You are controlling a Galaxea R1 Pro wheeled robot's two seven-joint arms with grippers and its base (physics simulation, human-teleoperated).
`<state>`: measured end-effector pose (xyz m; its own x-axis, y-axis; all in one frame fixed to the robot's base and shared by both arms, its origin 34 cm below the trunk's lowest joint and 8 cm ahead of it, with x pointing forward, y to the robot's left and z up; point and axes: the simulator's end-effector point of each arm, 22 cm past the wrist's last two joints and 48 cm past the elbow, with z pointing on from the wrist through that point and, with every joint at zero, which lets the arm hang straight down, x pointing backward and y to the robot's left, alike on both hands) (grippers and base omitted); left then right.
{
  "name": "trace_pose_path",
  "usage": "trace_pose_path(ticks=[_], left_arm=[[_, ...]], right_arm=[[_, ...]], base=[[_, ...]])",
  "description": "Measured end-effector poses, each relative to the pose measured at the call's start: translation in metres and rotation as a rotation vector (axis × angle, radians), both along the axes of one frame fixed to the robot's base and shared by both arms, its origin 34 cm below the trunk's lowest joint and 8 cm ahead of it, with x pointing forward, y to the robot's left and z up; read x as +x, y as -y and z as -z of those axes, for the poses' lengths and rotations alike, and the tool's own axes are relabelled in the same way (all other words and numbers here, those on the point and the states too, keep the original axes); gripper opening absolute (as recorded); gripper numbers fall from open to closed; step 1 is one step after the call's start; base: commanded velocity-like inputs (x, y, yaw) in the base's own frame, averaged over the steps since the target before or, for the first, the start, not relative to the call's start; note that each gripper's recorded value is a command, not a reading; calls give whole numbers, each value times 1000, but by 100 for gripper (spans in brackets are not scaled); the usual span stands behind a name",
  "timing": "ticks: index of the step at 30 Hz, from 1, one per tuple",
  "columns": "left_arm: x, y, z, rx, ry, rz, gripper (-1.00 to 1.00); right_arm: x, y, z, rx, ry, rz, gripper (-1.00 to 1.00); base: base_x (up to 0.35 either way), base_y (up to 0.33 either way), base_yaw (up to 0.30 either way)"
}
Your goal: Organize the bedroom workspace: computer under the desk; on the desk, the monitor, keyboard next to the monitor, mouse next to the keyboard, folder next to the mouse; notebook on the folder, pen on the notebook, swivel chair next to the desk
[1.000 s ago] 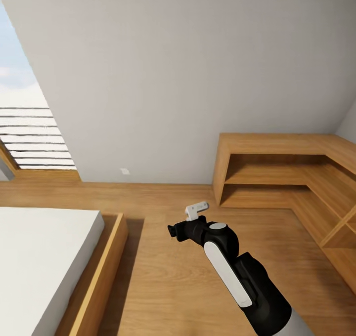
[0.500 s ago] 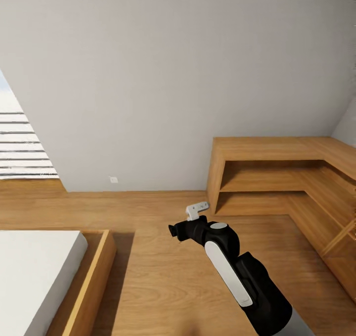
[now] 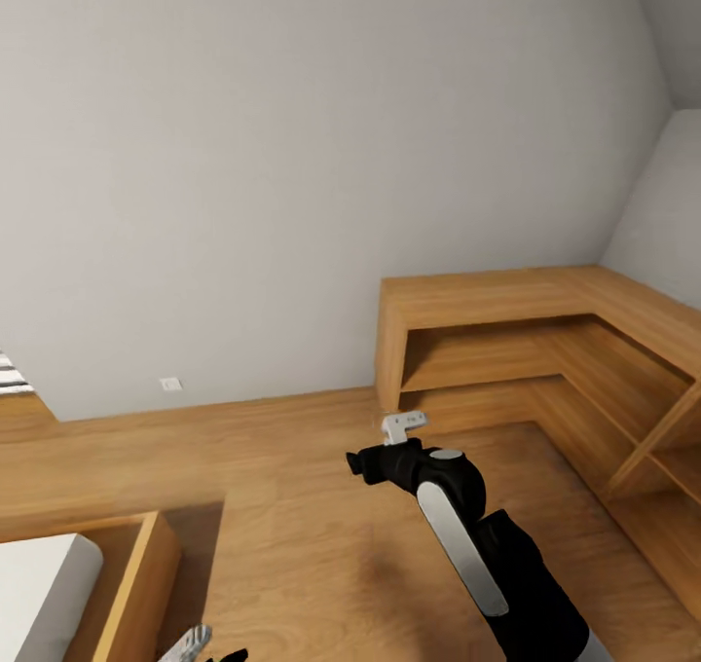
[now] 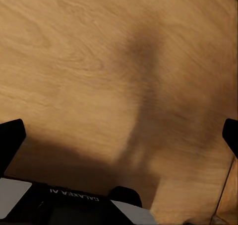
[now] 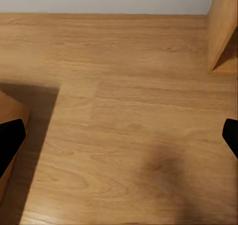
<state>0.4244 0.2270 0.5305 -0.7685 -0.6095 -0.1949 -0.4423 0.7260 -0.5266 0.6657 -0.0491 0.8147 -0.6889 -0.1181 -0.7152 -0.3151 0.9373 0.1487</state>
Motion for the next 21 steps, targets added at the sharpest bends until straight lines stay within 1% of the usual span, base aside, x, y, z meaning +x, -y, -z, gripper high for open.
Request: trace_pose_path(ticks=[1, 2, 4, 5, 6, 8, 12, 16, 17, 21], left_arm=[[10, 6, -3, -11, 4, 10, 100], [28, 22, -9, -33, 11, 34, 100], [49, 41, -17, -47, 20, 64, 100], [58, 49, -20, -48, 22, 79, 100], [58, 49, -20, -47, 23, 80, 100], [75, 61, -26, -39, 25, 105, 100], [101, 83, -37, -16, 32, 143, 100], [116, 94, -41, 8, 26, 155, 100], [120, 95, -41, 22, 20, 154, 100], [123, 97, -40, 44, 10, 147, 100]], right_arm=[[-3, 3, 5, 3, -12, 10, 100], [-8, 8, 14, 7, -34, 25, 100], [-15, 12, 23, 11, -57, 37, 100], [-19, 14, 29, 12, -69, 44, 100], [-19, 14, 29, 12, -70, 44, 100], [-26, 21, 38, 12, -92, 61, 100], [-31, 43, 53, 2, -121, 105, 100], [-32, 76, 65, -38, -132, 142, 100], [-32, 93, 69, -66, -133, 154, 100], [-40, 119, 82, -106, -152, 170, 100]], base=[[342, 78, -291], [342, 79, -292], [342, 81, -293], [342, 81, -293], [342, 82, -293], [342, 81, -290], [342, 68, -202], [342, 29, -82], [342, 14, -38], [343, 8, -22]])
